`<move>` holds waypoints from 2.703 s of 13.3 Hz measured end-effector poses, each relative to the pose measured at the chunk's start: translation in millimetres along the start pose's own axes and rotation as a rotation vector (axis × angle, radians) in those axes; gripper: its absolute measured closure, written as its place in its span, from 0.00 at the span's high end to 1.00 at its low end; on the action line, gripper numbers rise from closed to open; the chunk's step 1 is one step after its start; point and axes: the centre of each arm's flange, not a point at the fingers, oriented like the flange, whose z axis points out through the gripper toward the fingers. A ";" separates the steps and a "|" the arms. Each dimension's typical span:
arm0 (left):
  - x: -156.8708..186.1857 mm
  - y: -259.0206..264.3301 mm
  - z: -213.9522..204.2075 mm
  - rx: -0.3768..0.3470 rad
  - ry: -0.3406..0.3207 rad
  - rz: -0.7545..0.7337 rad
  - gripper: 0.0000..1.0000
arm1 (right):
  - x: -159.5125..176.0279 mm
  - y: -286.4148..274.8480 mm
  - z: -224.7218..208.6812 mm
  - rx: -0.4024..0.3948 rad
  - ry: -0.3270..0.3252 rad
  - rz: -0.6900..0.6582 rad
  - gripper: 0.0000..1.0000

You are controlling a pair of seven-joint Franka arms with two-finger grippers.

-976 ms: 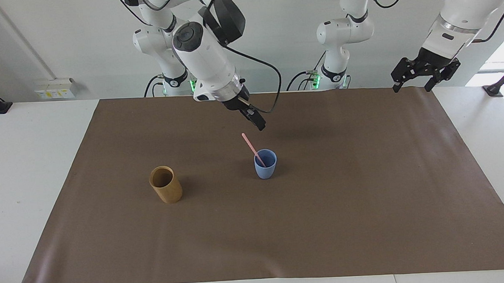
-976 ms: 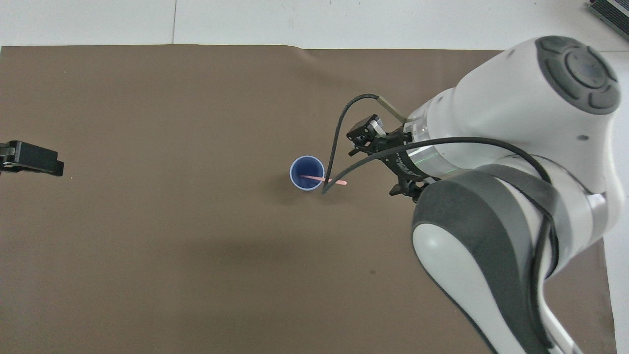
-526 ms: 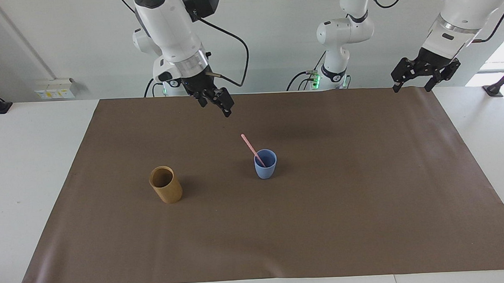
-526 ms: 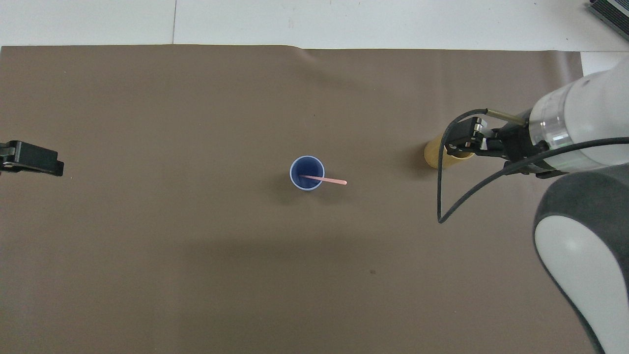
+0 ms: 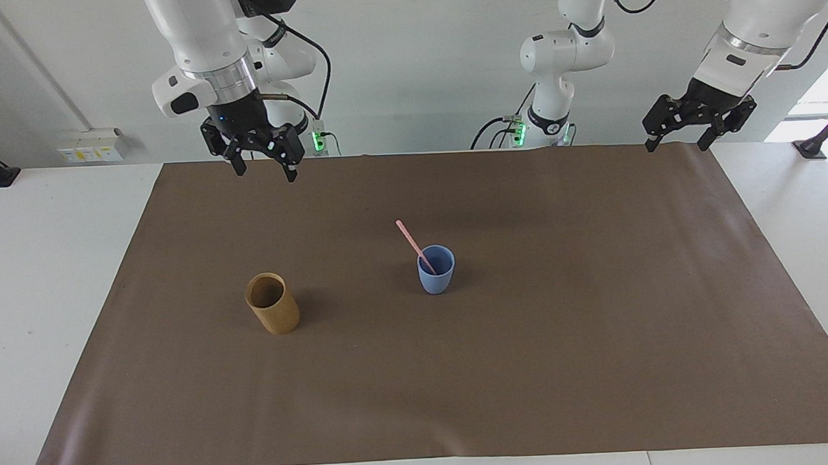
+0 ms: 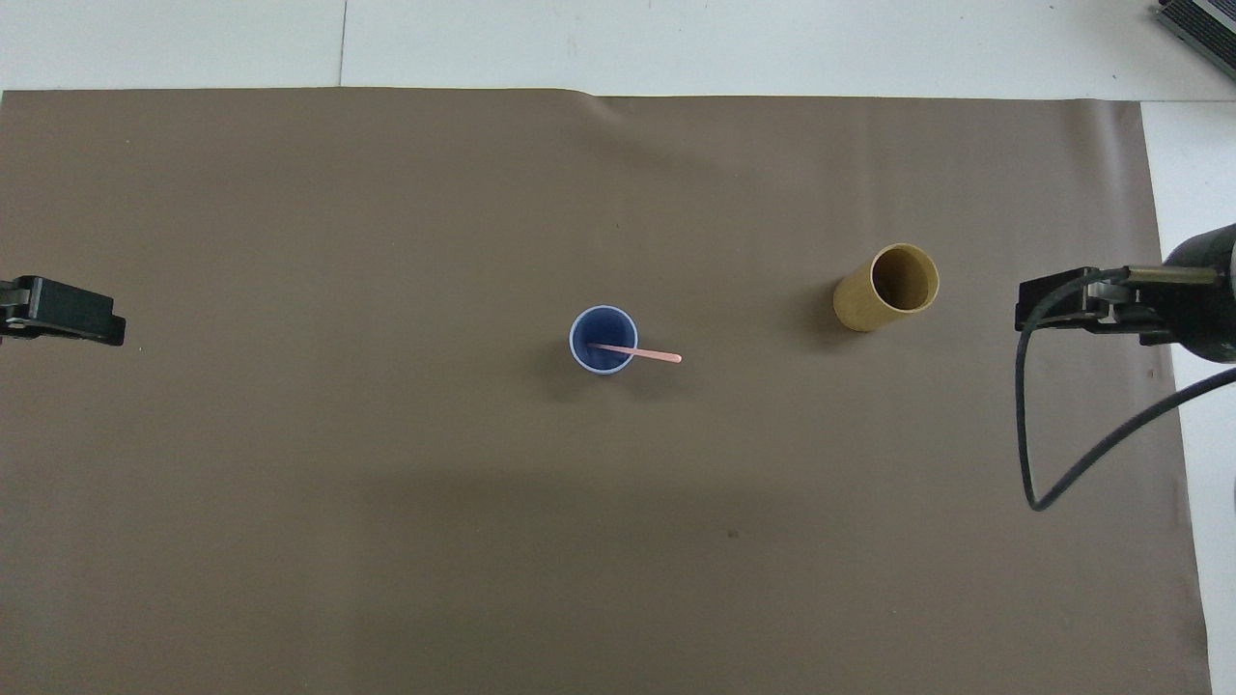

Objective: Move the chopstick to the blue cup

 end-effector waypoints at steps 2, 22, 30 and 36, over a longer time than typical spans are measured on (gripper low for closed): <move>0.0 0.0 0.0 0.000 0.000 0.000 1.00 | 1.2 3.3 1.0 -0.002 -0.002 -0.008 1.00; 0.0 0.0 0.0 0.000 0.000 0.000 1.00 | 2.7 1.3 0.4 -0.005 -0.055 -0.015 1.00; 0.0 0.0 0.0 0.000 0.000 0.000 1.00 | 4.2 8.6 0.7 -0.006 -0.056 -0.001 1.00; 0.0 0.0 0.0 0.000 0.000 0.000 1.00 | 4.2 8.6 0.7 -0.006 -0.056 -0.001 1.00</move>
